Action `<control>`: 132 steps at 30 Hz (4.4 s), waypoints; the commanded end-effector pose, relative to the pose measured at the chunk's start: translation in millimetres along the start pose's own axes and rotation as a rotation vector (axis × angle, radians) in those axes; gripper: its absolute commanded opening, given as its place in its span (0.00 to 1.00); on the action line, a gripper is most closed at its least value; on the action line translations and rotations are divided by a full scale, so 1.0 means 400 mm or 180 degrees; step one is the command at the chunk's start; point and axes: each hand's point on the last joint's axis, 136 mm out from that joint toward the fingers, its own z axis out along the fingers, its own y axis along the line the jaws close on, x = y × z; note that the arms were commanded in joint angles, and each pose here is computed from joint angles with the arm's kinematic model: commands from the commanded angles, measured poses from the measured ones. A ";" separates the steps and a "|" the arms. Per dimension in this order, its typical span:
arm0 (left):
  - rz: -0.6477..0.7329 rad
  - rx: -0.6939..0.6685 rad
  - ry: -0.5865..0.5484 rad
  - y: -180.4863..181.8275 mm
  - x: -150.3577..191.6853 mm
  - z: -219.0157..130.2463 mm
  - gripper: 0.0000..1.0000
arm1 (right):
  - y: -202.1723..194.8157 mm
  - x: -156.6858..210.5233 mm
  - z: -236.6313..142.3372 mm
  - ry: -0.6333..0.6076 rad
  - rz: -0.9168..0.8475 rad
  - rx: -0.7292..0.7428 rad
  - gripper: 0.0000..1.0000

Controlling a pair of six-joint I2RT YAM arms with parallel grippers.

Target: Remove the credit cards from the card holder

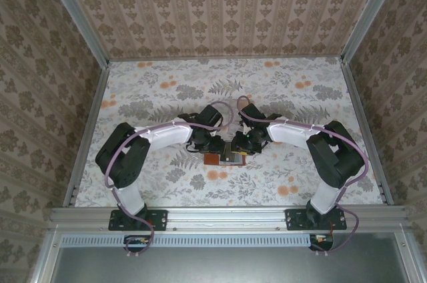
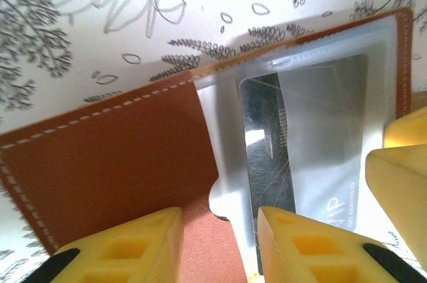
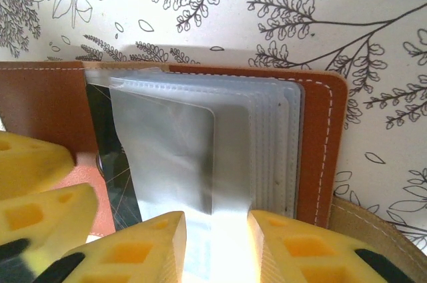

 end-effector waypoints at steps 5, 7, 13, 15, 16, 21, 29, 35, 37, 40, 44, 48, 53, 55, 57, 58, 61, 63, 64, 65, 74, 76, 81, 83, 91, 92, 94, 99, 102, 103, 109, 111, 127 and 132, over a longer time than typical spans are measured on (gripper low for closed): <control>-0.0130 0.0557 -0.0228 -0.044 -0.035 -0.041 0.37 | -0.029 0.006 -0.005 0.0034 -0.0016 0.0210 0.32; -0.0168 0.0655 -0.0211 -0.049 -0.036 -0.034 0.35 | -0.030 0.007 -0.004 0.0038 -0.0015 0.0214 0.31; -0.0227 0.0767 -0.0142 -0.050 -0.034 -0.005 0.31 | -0.031 0.008 -0.004 0.0040 -0.0012 0.0209 0.31; -0.0252 0.0739 -0.0091 -0.043 -0.028 0.008 0.30 | -0.030 0.008 -0.005 0.0040 -0.0011 0.0209 0.30; -0.0273 0.0710 -0.0072 -0.036 -0.026 0.013 0.30 | -0.030 0.008 -0.005 0.0040 -0.0014 0.0209 0.30; -0.0291 0.0657 -0.0016 -0.024 -0.018 0.029 0.30 | -0.032 0.010 -0.005 0.0041 -0.0010 0.0212 0.30; -0.0295 0.0856 0.0006 -0.046 -0.018 0.041 0.26 | -0.034 0.012 -0.003 0.0049 0.0010 0.0211 0.29; -0.0329 0.0869 0.0016 -0.042 -0.016 0.045 0.23 | -0.034 0.012 -0.004 0.0049 0.0006 0.0211 0.29; -0.0332 0.0859 0.0011 -0.038 -0.013 0.043 0.21 | -0.035 0.013 -0.003 0.0048 0.0004 0.0217 0.29; -0.0347 0.0828 -0.0010 -0.029 -0.010 0.037 0.18 | -0.039 0.012 -0.003 0.0040 0.0007 0.0241 0.29; -0.0360 0.0806 -0.0029 -0.020 -0.005 0.029 0.14 | -0.050 0.012 -0.003 0.0026 0.0012 0.0306 0.28; -0.0373 0.0797 -0.0035 -0.015 -0.003 0.023 0.13 | -0.059 0.010 -0.006 0.0011 0.0009 0.0376 0.27; -0.0366 0.0772 -0.0051 -0.011 -0.003 0.016 0.11 | -0.070 0.006 -0.018 -0.0027 -0.0006 0.0495 0.27; -0.0359 0.0774 -0.0053 -0.012 -0.005 0.015 0.11 | -0.061 0.002 -0.026 -0.0058 -0.0020 0.0464 0.27; -0.0365 0.0791 -0.0047 -0.014 -0.007 0.017 0.10 | -0.031 0.001 -0.029 -0.0063 -0.0033 0.0268 0.27; -0.0360 0.0804 -0.0047 -0.016 -0.007 0.018 0.10 | -0.013 0.000 -0.031 -0.0065 -0.0031 0.0147 0.27; -0.0374 0.0814 -0.0045 -0.017 -0.009 0.020 0.10 | 0.043 -0.001 -0.029 -0.0057 -0.0006 -0.0251 0.27; -0.0376 0.0813 -0.0042 -0.016 -0.008 0.022 0.10 | 0.065 0.002 -0.025 -0.0019 -0.0001 -0.0385 0.27; -0.0373 0.0809 -0.0047 -0.017 -0.009 0.022 0.10 | 0.068 0.002 -0.023 -0.0012 -0.0002 -0.0400 0.27; -0.0371 0.0811 -0.0047 -0.017 -0.010 0.021 0.10 | 0.068 0.003 -0.019 -0.0002 -0.0003 -0.0392 0.27; -0.0359 0.0776 -0.0054 -0.012 -0.005 0.017 0.09 | -0.003 0.013 0.019 0.0094 0.0050 0.0020 0.27; -0.0357 0.0742 -0.0067 -0.007 -0.005 0.010 0.08 | -0.024 0.016 0.022 0.0112 0.0051 0.0153 0.27; -0.0323 0.0632 -0.0089 0.008 -0.001 -0.012 0.05 | -0.045 0.018 0.020 0.0103 0.0039 0.0293 0.27; -0.0331 0.0610 -0.0114 0.014 -0.002 -0.021 0.05 | -0.044 0.018 0.020 0.0104 0.0033 0.0293 0.27; -0.0338 0.0485 -0.0204 0.035 -0.003 -0.056 0.04 | -0.040 0.013 0.017 0.0094 0.0015 0.0292 0.27; -0.0346 0.0463 -0.0207 0.040 -0.002 -0.057 0.03 | -0.040 0.014 0.017 0.0098 0.0016 0.0292 0.27; -0.0352 0.0409 -0.0234 0.047 -0.003 -0.063 0.03 | -0.038 0.012 0.017 0.0094 0.0009 0.0285 0.27; -0.0387 0.0343 -0.0267 0.057 -0.006 -0.066 0.04 | -0.037 0.013 0.015 0.0092 0.0004 0.0282 0.27; -0.0409 0.0342 -0.0270 0.058 -0.006 -0.064 0.04 | -0.037 0.014 0.015 0.0098 -0.0001 0.0278 0.27; -0.0411 0.0368 -0.0274 0.053 -0.008 -0.063 0.04 | -0.038 0.014 0.015 0.0100 0.0000 0.0282 0.27; -0.0351 0.0553 -0.0230 0.008 -0.012 -0.055 0.10 | -0.036 0.015 0.015 0.0105 0.0000 0.0270 0.27; -0.0323 0.0569 -0.0217 -0.002 -0.011 -0.054 0.12 | -0.036 0.014 0.014 0.0101 0.0001 0.0271 0.27; -0.0255 0.0574 -0.0103 -0.030 -0.003 -0.033 0.10 | -0.037 0.016 0.013 0.0097 -0.0003 0.0269 0.26; -0.0268 0.0470 -0.0134 -0.018 -0.004 -0.044 0.07 | -0.027 0.011 0.003 0.0072 -0.0030 0.0243 0.26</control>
